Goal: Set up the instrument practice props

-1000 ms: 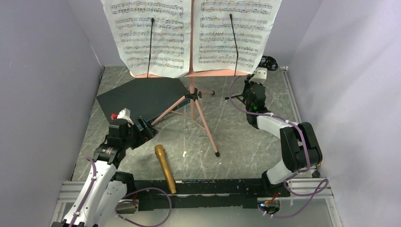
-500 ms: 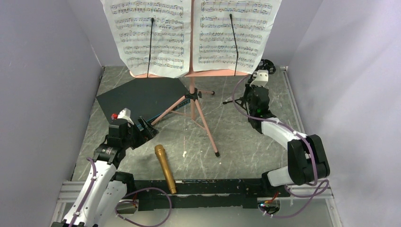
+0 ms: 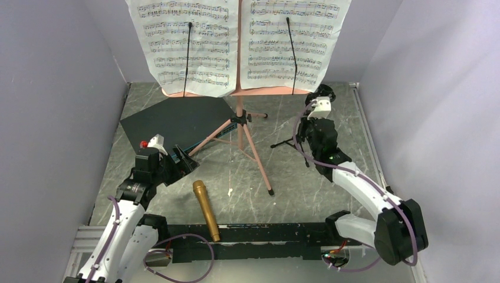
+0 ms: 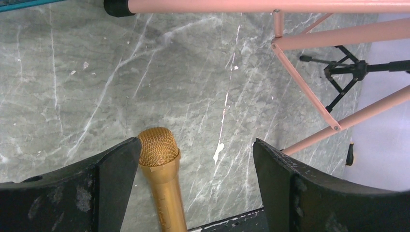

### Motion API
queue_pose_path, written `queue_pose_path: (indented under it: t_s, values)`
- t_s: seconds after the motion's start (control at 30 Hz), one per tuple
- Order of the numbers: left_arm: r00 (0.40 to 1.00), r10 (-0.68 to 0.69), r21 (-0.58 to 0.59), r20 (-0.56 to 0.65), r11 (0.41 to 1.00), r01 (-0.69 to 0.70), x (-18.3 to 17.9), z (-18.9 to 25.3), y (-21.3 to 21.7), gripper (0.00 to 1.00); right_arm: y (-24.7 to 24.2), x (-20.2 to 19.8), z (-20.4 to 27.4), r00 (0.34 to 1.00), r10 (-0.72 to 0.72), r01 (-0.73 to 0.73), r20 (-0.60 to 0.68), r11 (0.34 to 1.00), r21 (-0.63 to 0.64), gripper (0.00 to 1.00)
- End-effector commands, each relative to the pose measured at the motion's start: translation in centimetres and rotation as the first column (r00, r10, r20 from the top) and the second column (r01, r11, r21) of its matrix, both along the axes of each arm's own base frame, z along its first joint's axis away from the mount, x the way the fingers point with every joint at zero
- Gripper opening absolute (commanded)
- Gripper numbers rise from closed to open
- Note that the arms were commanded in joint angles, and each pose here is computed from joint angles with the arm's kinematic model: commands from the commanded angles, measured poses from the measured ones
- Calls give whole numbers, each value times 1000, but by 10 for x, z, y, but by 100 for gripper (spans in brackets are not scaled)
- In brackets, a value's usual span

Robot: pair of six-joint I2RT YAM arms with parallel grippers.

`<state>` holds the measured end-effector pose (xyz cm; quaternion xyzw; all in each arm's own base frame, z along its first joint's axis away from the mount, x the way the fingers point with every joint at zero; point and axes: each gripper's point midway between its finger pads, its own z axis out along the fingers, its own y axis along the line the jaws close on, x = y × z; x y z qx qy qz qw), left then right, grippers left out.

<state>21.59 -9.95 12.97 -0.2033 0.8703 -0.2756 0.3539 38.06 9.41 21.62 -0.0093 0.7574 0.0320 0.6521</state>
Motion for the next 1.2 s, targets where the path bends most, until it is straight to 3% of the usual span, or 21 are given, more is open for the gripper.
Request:
queue_pose_path:
  t_s: [0.0,0.33,0.63,0.73,0.87,1.17]
  values:
    - [997,-34,-4,71,999,34,6,28,-4,92,3,-18,15,1000,4,-5,26,1000,28,0]
    - [993,-83,-40,87,995,87,2,36,-14,91,7,-60,-18,994,55,-47,-93,996,81,0]
    - [992,-121,-70,23,990,122,-5,26,-21,91,13,-82,-28,986,104,-84,-129,984,155,1]
    - [991,-131,-89,3,987,131,-7,22,-24,90,16,-84,-27,984,123,-101,-126,980,171,12]
    - [990,-139,-119,-35,984,134,-11,18,-28,89,18,-91,-31,978,146,-118,-147,976,183,37]
    - [982,-103,-155,-159,985,78,-19,2,-28,89,30,-97,-35,961,196,-146,-194,958,247,79]
